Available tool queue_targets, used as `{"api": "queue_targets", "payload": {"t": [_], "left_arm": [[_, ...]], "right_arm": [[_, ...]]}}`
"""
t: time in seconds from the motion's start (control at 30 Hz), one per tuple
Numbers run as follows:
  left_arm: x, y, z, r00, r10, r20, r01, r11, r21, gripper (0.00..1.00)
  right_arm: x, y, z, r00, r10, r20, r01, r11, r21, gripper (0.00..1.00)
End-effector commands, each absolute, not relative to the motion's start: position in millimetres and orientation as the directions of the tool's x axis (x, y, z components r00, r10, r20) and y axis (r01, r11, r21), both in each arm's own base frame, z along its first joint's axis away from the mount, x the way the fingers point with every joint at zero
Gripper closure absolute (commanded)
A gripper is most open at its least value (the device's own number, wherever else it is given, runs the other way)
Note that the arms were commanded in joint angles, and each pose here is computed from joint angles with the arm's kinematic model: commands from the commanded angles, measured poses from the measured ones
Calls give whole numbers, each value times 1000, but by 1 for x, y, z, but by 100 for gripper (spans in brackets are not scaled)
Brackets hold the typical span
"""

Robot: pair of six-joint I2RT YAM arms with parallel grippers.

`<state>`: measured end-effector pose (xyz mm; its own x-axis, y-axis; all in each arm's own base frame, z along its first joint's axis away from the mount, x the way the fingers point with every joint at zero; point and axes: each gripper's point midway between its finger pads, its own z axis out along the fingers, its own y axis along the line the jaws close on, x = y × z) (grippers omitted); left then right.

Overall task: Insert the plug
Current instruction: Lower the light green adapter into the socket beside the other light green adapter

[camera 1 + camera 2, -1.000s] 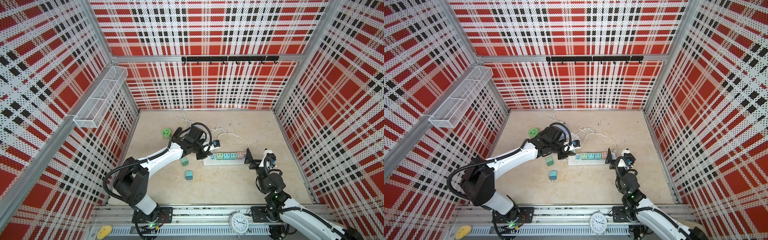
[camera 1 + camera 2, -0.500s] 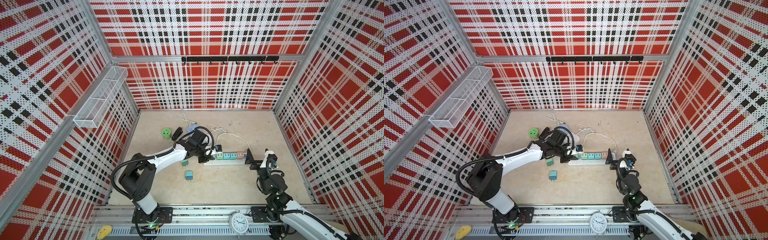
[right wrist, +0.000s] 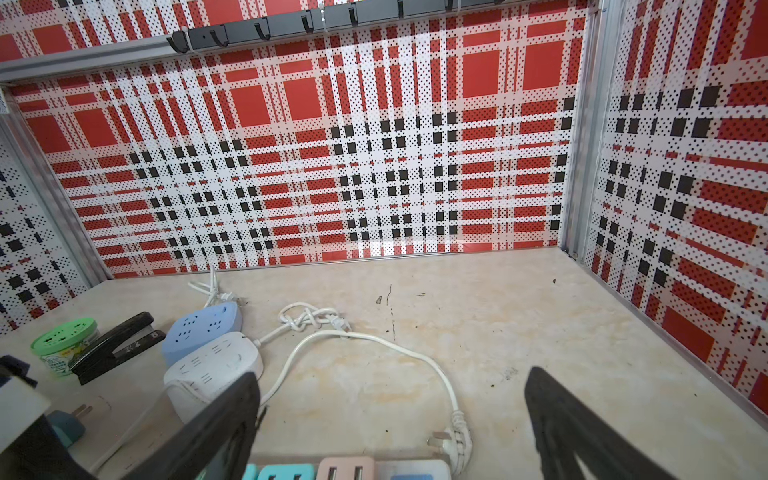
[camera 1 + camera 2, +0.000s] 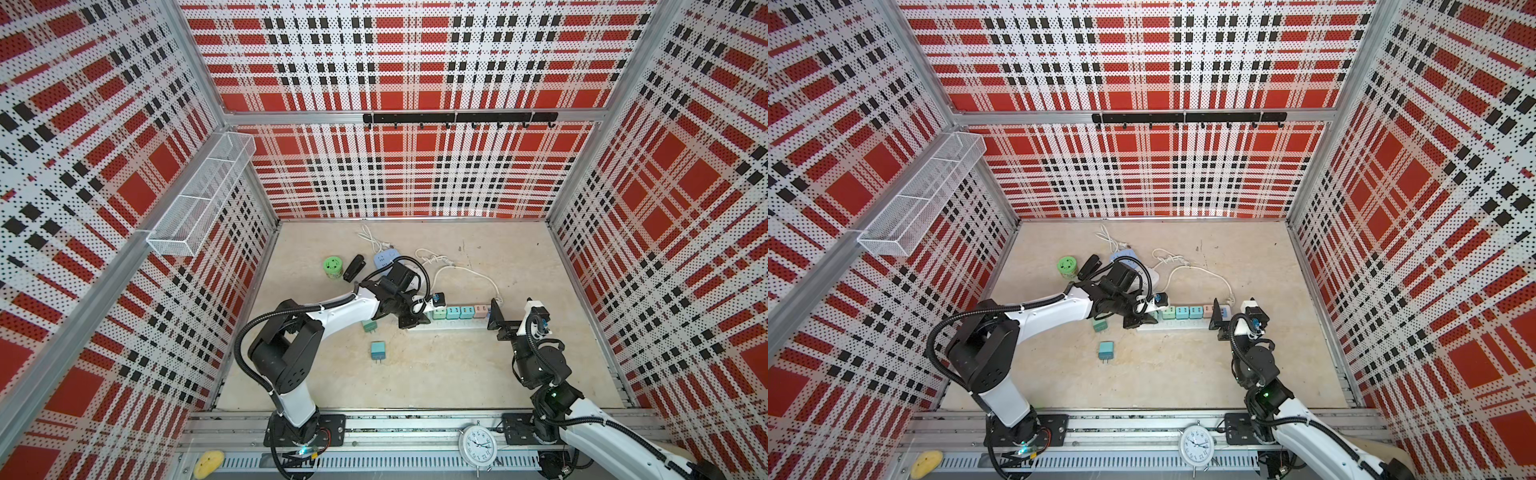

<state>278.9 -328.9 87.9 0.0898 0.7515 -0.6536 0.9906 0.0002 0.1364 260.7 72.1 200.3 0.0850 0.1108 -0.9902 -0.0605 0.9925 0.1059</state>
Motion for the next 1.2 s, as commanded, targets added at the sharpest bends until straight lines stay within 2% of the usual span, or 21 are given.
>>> {"api": "queue_targets", "payload": {"t": [0.0, 0.7, 0.87, 1.17], "left_arm": [[286, -338, 92, 107, 738, -667, 988, -5, 153, 100], [294, -339, 85, 56, 744, -666, 993, 27, 114, 100], [306, -337, 88, 17, 735, -677, 991, 76, 108, 100], [305, -340, 75, 9, 748, -664, 993, 73, 96, 100]], "right_arm": [[258, 71, 190, 87, 107, -990, -66, 993, 101, 0], [269, 76, 181, 36, 76, -996, -47, 996, 74, 0], [267, 74, 183, 45, 86, -995, -46, 995, 83, 0], [262, 70, 185, 62, 105, -993, -44, 994, 102, 0]]}}
